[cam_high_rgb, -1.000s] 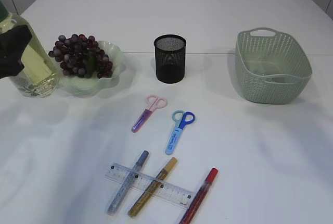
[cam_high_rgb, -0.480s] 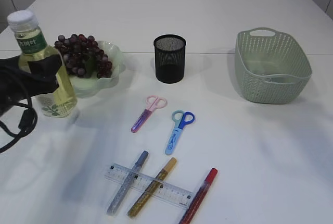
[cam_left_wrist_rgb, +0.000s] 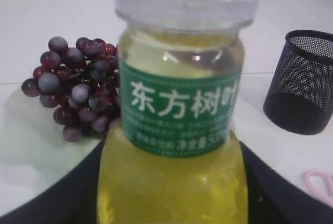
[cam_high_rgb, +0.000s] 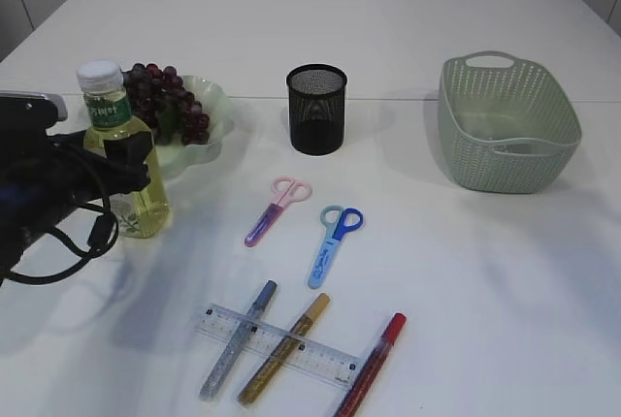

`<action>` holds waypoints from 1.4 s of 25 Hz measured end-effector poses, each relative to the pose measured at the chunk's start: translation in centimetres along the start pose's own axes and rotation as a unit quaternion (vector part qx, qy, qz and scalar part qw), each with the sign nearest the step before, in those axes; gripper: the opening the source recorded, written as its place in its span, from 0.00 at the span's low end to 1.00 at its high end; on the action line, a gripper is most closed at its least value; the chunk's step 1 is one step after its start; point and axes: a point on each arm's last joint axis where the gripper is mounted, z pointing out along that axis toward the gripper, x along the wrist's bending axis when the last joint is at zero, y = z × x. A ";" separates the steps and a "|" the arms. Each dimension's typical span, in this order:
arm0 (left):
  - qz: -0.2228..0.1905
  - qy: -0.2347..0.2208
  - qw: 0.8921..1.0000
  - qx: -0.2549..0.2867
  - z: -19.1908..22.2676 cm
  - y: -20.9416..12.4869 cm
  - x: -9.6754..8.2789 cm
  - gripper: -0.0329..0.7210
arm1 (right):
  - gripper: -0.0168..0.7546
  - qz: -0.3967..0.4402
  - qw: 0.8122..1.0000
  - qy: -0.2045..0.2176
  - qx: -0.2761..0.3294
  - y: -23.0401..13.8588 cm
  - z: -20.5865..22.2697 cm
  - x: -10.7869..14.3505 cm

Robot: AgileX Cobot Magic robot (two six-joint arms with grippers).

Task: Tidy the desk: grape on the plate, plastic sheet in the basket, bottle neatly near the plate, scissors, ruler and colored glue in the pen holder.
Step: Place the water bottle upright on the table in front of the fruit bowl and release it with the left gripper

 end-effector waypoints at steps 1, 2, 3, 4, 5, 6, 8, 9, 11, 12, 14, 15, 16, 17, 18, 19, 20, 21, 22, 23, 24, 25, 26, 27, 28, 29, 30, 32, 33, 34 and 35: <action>0.001 0.000 1.000 -0.002 0.1 -0.1 0.0 0.63 | 0.67 0.000 1.000 0.000 0.000 0.0 0.0 0.0; 0.001 -0.001 1.000 -0.004 0.2 -0.2 0.0 0.63 | 0.67 0.000 1.000 0.000 -0.001 0.0 0.0 0.0; 0.002 -0.002 1.000 -0.007 0.3 -0.2 0.0 0.63 | 0.67 -0.001 1.000 0.000 -0.001 0.0 0.0 0.0; 0.003 -0.004 1.000 -0.008 0.4 -0.3 0.0 0.63 | 0.67 -0.001 1.000 0.000 -0.001 0.0 0.0 0.0; 0.004 -0.006 1.000 -0.010 0.4 -0.2 -0.1 0.63 | 0.67 -0.001 1.000 0.000 0.000 0.0 0.0 0.0; 0.005 -0.008 1.000 -0.009 0.4 -0.2 -0.1 0.63 | 0.67 -0.001 1.000 0.000 0.000 0.0 0.0 0.0; 0.007 -0.013 1.000 -0.008 0.4 -0.3 -0.2 0.63 | 0.67 -0.001 1.000 0.000 0.000 0.0 0.0 0.0; 0.007 -0.013 1.000 -0.009 0.4 -0.3 -0.2 0.63 | 0.67 -0.001 1.000 0.000 0.000 0.0 0.0 0.0; 0.007 -0.013 1.000 -0.009 0.4 -0.3 -0.2 0.63 | 0.67 -0.001 1.000 0.000 0.000 0.0 0.0 0.0; 0.007 -0.013 1.000 -0.009 0.4 -0.3 -0.2 0.63 | 0.67 -0.001 1.000 0.000 0.000 0.0 0.0 0.0; 0.007 -0.013 1.000 -0.009 0.4 -0.3 -0.2 0.63 | 0.67 -0.001 1.000 0.000 0.000 0.0 0.0 0.0; 0.007 -0.013 1.000 -0.009 0.4 -0.3 -0.2 0.63 | 0.67 -0.001 1.000 0.000 0.000 0.0 0.0 0.0; 0.007 -0.013 1.000 -0.009 0.4 -0.3 -0.2 0.63 | 0.67 -0.001 1.000 0.000 0.000 0.0 0.0 0.0; 0.007 -0.013 1.000 -0.009 0.4 -0.3 -0.2 0.63 | 0.67 -0.001 1.000 0.000 0.000 0.0 0.0 0.0; 0.008 -0.013 1.000 -0.009 0.4 -0.3 -0.2 0.64 | 0.67 -0.001 1.000 0.000 0.000 0.0 0.0 0.0; 0.008 -0.013 1.000 -0.009 0.4 -0.3 -0.2 0.65 | 0.67 -0.001 1.000 0.000 0.000 0.0 0.0 0.0; 0.008 -0.013 1.000 -0.009 0.4 -0.3 -0.2 0.67 | 0.67 -0.001 1.000 0.000 0.000 0.0 0.0 0.0; 0.008 -0.013 1.000 -0.009 0.4 -0.3 -0.2 0.70 | 0.67 -0.001 1.000 0.000 0.000 0.0 0.0 0.0; 0.011 -0.013 1.000 -0.009 0.4 -0.3 -0.2 0.73 | 0.67 -0.001 1.000 0.000 0.000 0.0 0.0 0.0; 0.016 -0.013 1.000 -0.010 0.4 -0.3 -0.2 0.76 | 0.67 -0.001 1.000 0.000 0.000 0.0 0.0 0.0; 0.023 -0.013 1.000 -0.010 0.4 -0.3 -0.2 0.79 | 0.67 -0.001 1.000 0.000 0.000 0.0 0.0 0.0; 0.028 -0.013 0.999 -0.011 0.4 -0.3 -0.2 0.81 | 0.67 -0.001 1.000 0.000 0.000 0.0 0.0 0.0; 0.030 -0.013 0.999 -0.011 0.4 -0.3 -0.2 0.82 | 0.67 0.000 1.000 0.000 0.000 0.0 0.0 0.0; 0.032 -0.013 0.999 -0.013 0.4 -0.2 -0.2 0.82 | 0.67 0.000 1.000 0.000 0.000 0.0 0.0 0.0; 0.032 -0.013 0.999 -0.015 0.4 -0.2 -0.2 0.83 | 0.67 0.000 1.000 0.000 0.000 0.0 0.0 0.0; 0.033 -0.014 0.999 -0.018 0.4 -0.2 -0.2 0.83 | 0.67 0.000 1.000 0.000 0.000 0.0 0.0 0.0; 0.033 -0.014 0.999 -0.020 0.4 -0.1 -0.2 0.83 | 0.67 0.001 1.000 0.000 0.000 0.0 0.0 0.0; 0.034 -0.014 0.999 -0.024 0.3 0.1 -0.2 0.83 | 0.67 0.002 1.000 0.000 0.000 0.0 0.0 0.0; 0.034 -0.014 0.999 -0.028 0.3 0.4 -0.3 0.83 | 0.67 0.002 1.000 0.000 0.000 0.0 0.0 0.0; 0.034 -0.015 0.999 -0.035 0.2 0.8 -0.3 0.83 | 0.67 0.002 1.000 0.000 0.000 0.0 0.0 0.0; 0.034 -0.016 0.998 -0.043 0.1 1.3 -0.4 0.83 | 0.67 0.002 1.000 0.000 0.000 0.0 0.0 0.0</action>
